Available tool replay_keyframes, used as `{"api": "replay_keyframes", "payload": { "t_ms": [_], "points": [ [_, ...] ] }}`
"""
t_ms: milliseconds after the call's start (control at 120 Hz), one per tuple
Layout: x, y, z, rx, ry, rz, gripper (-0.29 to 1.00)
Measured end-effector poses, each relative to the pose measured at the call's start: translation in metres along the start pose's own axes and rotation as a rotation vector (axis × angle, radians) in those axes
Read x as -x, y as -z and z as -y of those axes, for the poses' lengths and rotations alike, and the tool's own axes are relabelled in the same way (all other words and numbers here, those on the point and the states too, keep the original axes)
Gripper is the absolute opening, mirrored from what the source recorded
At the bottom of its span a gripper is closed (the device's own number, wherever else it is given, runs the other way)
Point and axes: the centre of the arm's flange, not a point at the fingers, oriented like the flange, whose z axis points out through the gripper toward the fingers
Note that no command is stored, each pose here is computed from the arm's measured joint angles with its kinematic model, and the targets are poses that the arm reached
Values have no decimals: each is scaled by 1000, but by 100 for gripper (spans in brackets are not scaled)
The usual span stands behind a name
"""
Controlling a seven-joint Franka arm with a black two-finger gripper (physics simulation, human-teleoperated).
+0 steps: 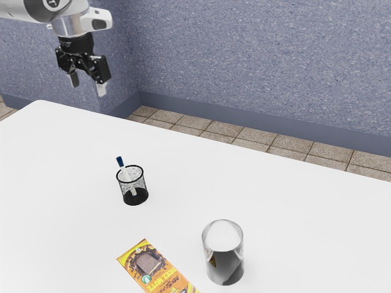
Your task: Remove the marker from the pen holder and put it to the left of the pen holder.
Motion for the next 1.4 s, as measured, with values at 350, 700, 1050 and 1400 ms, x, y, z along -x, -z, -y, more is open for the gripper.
{"api": "replay_keyframes", "payload": {
  "t_ms": [350,700,1050,1400],
  "points": [
    [-1,-20,11,86,50,32,70],
    [-14,-246,108,135,303,391,70],
    [-13,-253,79,286,480,333,70],
    [-32,-288,59,291,586,228,70]
  ]
}}
